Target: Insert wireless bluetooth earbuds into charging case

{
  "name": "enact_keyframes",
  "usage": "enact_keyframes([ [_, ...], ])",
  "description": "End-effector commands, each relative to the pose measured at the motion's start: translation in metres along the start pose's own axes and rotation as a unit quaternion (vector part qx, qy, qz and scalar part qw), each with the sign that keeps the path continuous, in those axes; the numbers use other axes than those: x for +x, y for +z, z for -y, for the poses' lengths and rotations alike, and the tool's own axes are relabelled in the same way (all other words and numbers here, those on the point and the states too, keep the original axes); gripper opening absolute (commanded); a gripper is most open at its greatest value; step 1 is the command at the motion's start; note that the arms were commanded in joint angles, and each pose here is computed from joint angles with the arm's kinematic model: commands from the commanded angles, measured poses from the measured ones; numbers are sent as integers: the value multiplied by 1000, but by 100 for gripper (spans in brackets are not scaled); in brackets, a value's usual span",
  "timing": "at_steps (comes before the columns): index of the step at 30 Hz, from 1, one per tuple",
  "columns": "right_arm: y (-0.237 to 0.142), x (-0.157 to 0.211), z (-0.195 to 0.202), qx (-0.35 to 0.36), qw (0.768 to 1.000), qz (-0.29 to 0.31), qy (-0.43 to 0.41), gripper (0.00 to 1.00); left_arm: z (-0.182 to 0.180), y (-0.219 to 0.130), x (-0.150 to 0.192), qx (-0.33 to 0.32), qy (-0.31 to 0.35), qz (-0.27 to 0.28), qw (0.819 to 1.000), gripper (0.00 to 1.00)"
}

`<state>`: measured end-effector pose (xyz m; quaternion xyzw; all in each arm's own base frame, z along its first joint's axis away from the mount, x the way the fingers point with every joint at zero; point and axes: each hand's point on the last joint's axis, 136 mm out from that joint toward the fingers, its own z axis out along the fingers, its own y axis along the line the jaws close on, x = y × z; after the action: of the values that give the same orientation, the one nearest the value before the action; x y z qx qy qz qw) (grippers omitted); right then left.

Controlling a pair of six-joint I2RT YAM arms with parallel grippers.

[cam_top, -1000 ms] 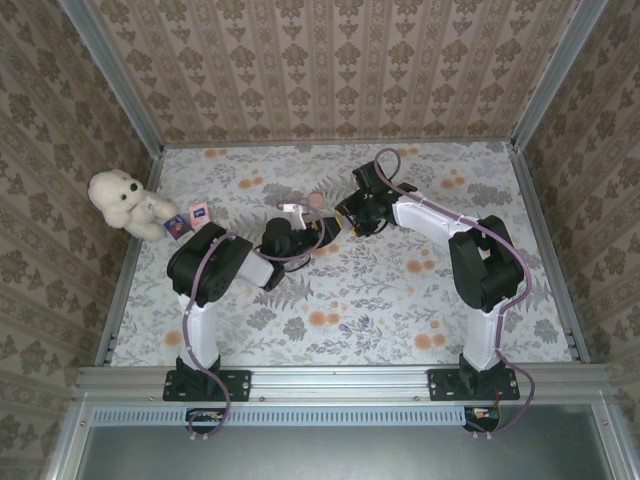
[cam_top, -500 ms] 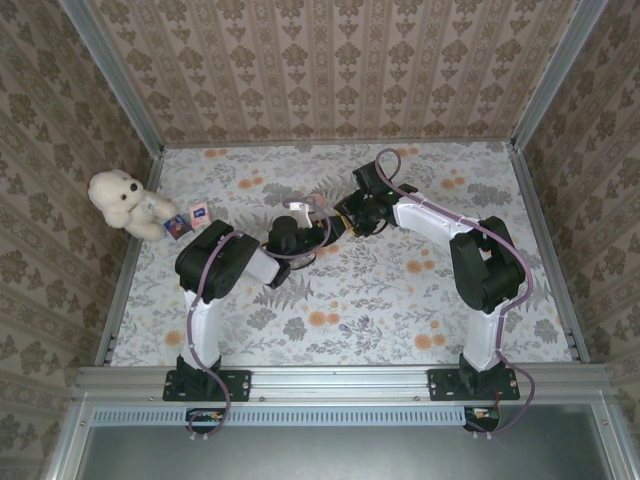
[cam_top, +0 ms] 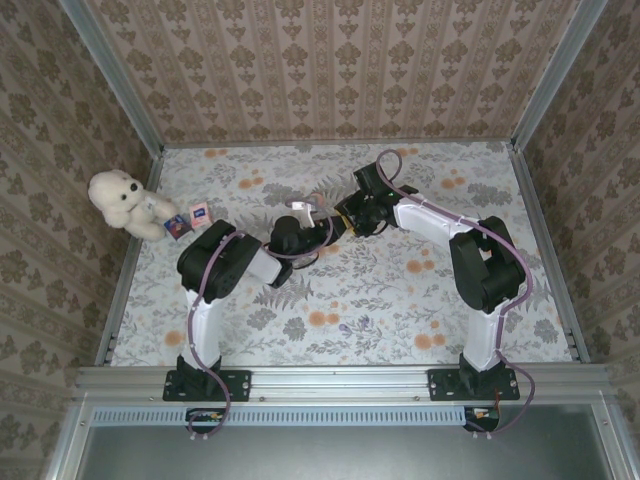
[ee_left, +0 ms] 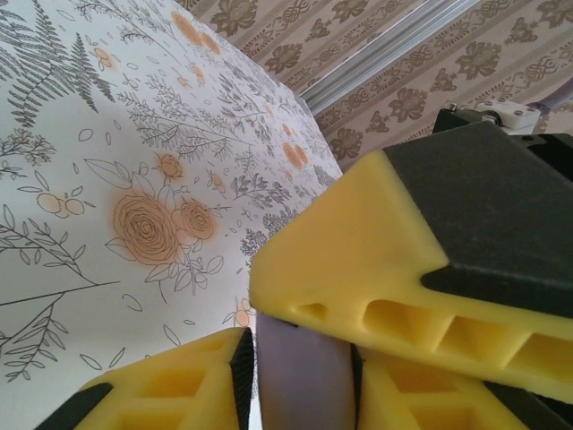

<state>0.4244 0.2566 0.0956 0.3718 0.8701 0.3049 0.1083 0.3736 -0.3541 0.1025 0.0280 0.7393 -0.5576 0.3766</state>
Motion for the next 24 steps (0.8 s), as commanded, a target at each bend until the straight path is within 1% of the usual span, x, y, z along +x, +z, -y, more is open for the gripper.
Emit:
enact_keyframes([
  [1,-13,9,-7,-17,1000,-13,6,43,-1,8,-8,3,1,18,1000,30],
  [6,-14,9,-9,-21,1000,-13,6,44,0,9,-6,3,0,19,1000,22],
  [10,-18,8,-14,-29,999,-12,5,46,1,7,-7,3,0,20,1000,15],
  [12,-20,7,-15,-33,999,-12,5,52,2,6,-8,3,0,21,1000,13],
  [15,-28,0,-22,-45,999,-5,3,67,5,4,-9,6,-1,22,1000,11],
  [17,-38,-9,-28,-62,998,5,-1,73,8,2,-10,8,-2,22,1000,11],
  [21,-67,-28,-30,-81,996,31,-34,77,16,-4,-14,20,-5,17,1000,10],
  [24,-85,-38,-23,-95,991,45,-85,78,22,-11,-19,34,-7,8,999,10],
])
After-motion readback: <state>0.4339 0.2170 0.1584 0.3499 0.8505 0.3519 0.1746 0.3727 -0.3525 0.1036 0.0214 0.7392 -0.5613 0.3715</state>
